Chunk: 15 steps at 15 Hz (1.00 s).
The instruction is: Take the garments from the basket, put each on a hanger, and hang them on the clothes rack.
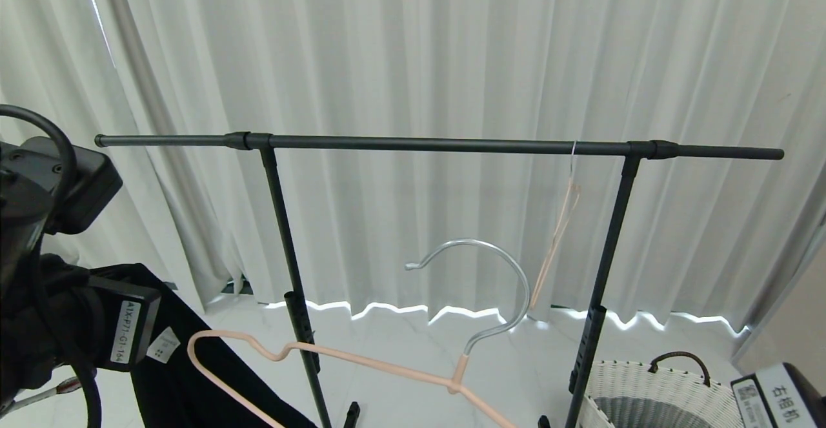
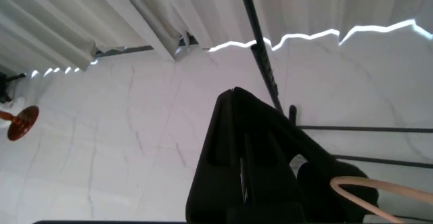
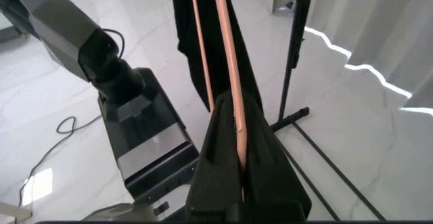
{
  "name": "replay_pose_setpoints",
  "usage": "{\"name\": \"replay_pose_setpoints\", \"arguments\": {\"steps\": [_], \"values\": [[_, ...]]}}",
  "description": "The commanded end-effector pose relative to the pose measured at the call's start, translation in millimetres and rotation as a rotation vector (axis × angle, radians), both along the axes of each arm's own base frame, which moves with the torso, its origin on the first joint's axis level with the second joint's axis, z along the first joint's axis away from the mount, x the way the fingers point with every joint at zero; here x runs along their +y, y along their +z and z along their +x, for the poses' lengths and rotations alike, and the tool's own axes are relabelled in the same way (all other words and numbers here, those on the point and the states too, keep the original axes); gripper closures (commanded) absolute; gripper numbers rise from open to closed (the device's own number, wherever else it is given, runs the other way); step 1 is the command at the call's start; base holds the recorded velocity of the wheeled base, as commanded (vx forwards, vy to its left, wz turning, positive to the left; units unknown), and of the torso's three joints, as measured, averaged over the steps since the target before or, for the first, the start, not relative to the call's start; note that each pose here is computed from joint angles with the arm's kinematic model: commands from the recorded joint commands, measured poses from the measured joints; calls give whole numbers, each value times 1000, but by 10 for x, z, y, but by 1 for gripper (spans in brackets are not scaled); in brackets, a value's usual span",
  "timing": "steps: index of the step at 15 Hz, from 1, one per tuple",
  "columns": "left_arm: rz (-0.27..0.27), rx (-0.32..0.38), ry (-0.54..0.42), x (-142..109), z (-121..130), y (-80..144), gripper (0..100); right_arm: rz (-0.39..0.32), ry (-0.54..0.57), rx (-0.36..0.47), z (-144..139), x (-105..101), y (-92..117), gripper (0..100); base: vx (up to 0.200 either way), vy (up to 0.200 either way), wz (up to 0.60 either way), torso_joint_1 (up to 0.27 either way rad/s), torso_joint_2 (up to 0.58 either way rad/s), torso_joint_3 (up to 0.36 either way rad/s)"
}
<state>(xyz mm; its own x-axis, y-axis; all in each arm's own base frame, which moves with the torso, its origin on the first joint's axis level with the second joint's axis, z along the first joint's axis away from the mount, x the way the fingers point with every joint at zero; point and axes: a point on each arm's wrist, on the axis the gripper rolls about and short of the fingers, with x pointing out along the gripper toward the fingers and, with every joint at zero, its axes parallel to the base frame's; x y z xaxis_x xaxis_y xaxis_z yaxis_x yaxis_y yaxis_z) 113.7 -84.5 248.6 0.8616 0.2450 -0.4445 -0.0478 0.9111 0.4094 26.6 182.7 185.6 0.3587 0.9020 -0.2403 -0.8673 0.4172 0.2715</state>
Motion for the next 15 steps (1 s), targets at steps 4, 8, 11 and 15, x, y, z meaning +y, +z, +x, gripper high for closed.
{"name": "replay_pose_setpoints", "arguments": {"steps": [4,8,11,15], "values": [[-5,-4,-14,-49,-4,-3,100,12,22,4,-3,23,33,100,0,0,0,0,0,0],[-38,-16,-63,-130,-69,2,100,16,44,9,12,173,56,100,0,0,0,0,0,0],[-30,-25,-52,-125,-73,2,100,24,14,5,77,189,54,100,0,0,0,0,0,0],[-26,-25,-49,-122,-72,-5,100,40,7,1,93,191,83,100,0,0,0,0,0,0]]}}
